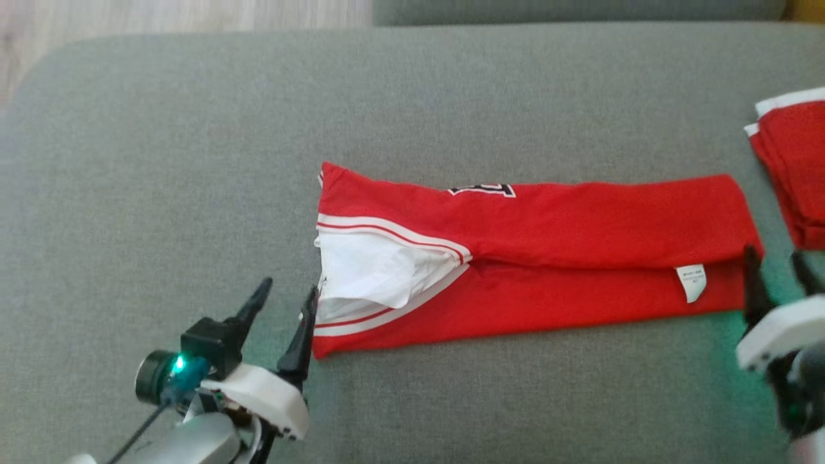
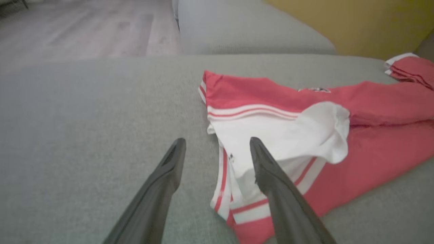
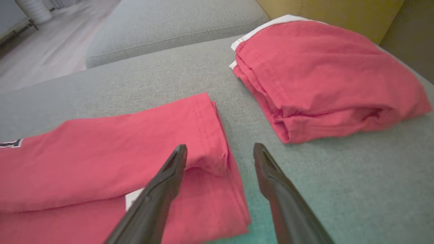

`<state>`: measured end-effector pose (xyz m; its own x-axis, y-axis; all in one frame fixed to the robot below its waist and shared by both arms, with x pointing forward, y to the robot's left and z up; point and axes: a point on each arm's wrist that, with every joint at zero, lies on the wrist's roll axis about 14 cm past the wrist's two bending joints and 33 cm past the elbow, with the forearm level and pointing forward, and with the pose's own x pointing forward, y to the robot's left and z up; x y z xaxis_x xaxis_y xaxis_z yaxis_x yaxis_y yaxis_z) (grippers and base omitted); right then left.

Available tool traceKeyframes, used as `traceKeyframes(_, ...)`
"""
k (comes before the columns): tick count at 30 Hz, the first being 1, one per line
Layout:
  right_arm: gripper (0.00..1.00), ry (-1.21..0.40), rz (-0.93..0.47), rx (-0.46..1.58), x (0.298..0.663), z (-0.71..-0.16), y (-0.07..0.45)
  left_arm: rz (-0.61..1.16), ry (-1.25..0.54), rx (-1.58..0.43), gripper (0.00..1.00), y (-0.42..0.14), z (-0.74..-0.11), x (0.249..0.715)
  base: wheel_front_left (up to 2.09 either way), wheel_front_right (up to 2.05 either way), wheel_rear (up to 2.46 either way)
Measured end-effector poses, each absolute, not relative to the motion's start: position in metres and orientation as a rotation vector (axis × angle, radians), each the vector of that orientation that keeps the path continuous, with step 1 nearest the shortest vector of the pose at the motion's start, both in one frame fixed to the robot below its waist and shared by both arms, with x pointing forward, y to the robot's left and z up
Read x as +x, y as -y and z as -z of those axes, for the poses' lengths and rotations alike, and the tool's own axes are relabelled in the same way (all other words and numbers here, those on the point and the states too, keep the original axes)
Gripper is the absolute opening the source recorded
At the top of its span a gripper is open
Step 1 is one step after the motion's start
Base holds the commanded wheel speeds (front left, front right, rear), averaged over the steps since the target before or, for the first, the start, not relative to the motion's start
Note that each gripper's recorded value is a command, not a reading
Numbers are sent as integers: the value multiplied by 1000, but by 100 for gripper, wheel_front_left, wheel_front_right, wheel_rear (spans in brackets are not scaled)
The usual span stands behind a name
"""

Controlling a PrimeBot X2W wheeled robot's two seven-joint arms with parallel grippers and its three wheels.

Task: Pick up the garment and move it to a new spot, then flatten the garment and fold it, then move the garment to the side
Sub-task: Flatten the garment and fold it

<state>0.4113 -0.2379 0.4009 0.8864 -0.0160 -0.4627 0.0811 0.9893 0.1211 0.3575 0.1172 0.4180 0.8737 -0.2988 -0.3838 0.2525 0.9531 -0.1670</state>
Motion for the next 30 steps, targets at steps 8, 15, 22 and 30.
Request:
traceKeyframes(8, 100, -463, 74, 271, 379, -399, 219, 163, -211, -58, 100, -119, -454, 344, 0, 0, 0)
traceKeyframes(15, 100, -448, 141, 333, 388, -398, 228, 59, -67, -56, 100, -117, -483, 327, 0, 0, 0)
traceKeyframes(22, 100, -487, 207, 332, 417, -393, 237, 64, -45, -34, 100, -110, -482, 308, 0, 0, 0)
traceKeyframes(30, 100, -650, 247, 356, 417, -356, 234, 34, -60, -46, 100, -118, -476, 313, 0, 0, 0)
